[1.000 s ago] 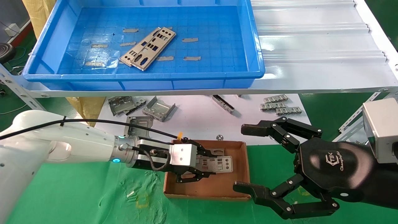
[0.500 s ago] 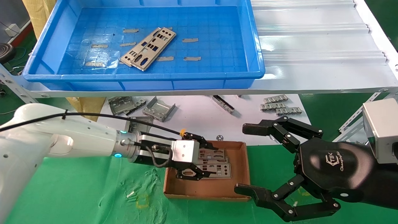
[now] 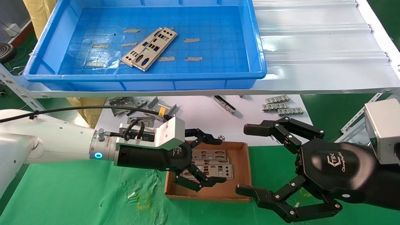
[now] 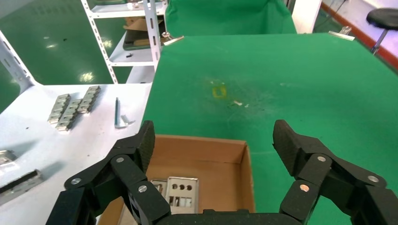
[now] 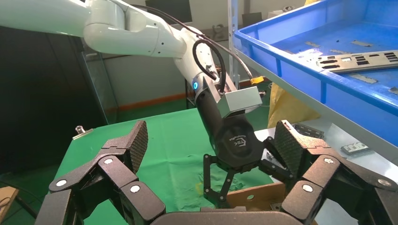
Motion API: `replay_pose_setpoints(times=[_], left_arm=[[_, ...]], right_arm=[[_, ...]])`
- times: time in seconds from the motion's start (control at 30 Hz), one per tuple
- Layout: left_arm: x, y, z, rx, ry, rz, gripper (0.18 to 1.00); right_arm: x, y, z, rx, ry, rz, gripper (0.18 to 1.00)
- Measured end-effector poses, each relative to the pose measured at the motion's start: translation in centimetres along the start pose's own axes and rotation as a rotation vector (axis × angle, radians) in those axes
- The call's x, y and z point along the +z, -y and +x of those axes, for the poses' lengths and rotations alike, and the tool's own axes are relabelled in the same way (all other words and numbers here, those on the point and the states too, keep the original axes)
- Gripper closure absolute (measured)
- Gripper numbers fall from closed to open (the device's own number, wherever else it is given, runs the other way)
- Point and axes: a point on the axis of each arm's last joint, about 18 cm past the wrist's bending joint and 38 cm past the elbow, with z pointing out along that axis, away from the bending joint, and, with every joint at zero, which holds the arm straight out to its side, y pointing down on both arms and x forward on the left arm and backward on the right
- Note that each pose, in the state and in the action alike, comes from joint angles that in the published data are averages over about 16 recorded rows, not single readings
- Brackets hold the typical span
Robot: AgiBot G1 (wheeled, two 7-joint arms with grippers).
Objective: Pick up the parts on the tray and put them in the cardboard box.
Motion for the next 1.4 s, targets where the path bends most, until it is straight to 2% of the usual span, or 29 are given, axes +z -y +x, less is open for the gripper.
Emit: replay_pose_setpoints(times=[0.3, 0.5, 1.4], left_arm=[[-0.7, 0.0, 0.2, -0.020, 0.017, 0.031, 0.225], [-2.0, -0.1, 0.4, -0.038, 0.044, 0.070, 0.193], [-11.2, 1.9, 4.4, -0.112, 0.158, 0.235, 0.184]], right_arm=[[0.0, 0.0, 0.0, 0.000, 0.000, 0.000, 0.178], [0.0, 0.0, 0.0, 0.000, 0.000, 0.000, 0.178], [0.0, 0.0, 0.0, 0.000, 0.000, 0.000, 0.178]])
